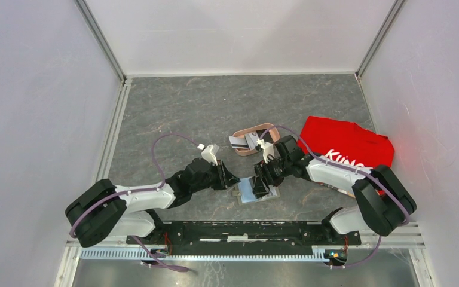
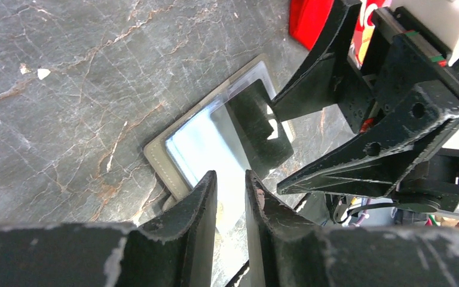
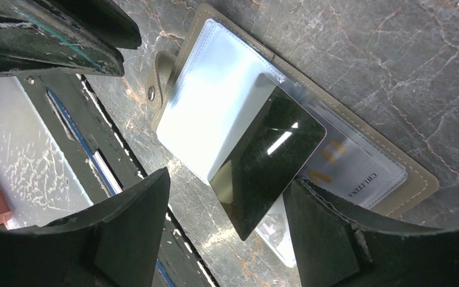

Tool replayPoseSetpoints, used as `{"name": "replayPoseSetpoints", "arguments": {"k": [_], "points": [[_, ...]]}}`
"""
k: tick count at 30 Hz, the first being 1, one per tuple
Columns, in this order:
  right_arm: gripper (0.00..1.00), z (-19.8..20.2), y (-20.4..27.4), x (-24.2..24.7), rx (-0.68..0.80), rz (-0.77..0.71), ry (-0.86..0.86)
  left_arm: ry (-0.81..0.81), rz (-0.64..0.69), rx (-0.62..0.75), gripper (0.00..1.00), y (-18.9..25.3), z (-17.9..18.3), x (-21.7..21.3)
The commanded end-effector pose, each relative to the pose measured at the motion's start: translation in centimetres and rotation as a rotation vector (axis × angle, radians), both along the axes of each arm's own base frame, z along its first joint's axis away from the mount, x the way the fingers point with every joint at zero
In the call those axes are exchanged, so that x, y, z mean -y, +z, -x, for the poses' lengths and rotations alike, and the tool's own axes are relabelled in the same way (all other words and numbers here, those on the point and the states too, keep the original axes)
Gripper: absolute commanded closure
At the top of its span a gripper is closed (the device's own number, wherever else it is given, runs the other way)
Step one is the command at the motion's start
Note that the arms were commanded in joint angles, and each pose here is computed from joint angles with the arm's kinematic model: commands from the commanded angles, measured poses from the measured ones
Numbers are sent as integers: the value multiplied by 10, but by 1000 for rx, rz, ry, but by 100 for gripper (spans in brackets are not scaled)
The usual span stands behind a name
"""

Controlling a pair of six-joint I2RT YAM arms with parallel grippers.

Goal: Put the credit cards into the card holder
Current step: Insert the credit card into the card holder.

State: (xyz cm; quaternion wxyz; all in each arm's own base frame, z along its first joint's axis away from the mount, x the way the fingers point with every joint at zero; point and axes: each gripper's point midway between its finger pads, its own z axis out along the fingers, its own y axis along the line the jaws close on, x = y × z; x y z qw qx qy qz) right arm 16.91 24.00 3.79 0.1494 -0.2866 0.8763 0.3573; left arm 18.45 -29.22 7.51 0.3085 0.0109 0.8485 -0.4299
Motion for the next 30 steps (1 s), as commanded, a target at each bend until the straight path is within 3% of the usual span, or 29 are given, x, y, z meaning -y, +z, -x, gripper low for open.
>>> {"name": "replayPoseSetpoints", "arguments": {"k": [1, 15, 23, 30], "points": [[24, -3, -16, 21, 43, 121, -15, -2, 1, 4, 70, -2, 0, 1], [20, 19, -5, 0, -17, -39, 38, -25, 23, -57, 74, -12, 11, 7], [22, 20, -10, -5, -68, -44, 25, -30, 27, -66, 74, -14, 15, 10], [18, 18, -7, -3, -2, -53, 67, -32, 142, 3, 70, 16, 8, 23]]}}
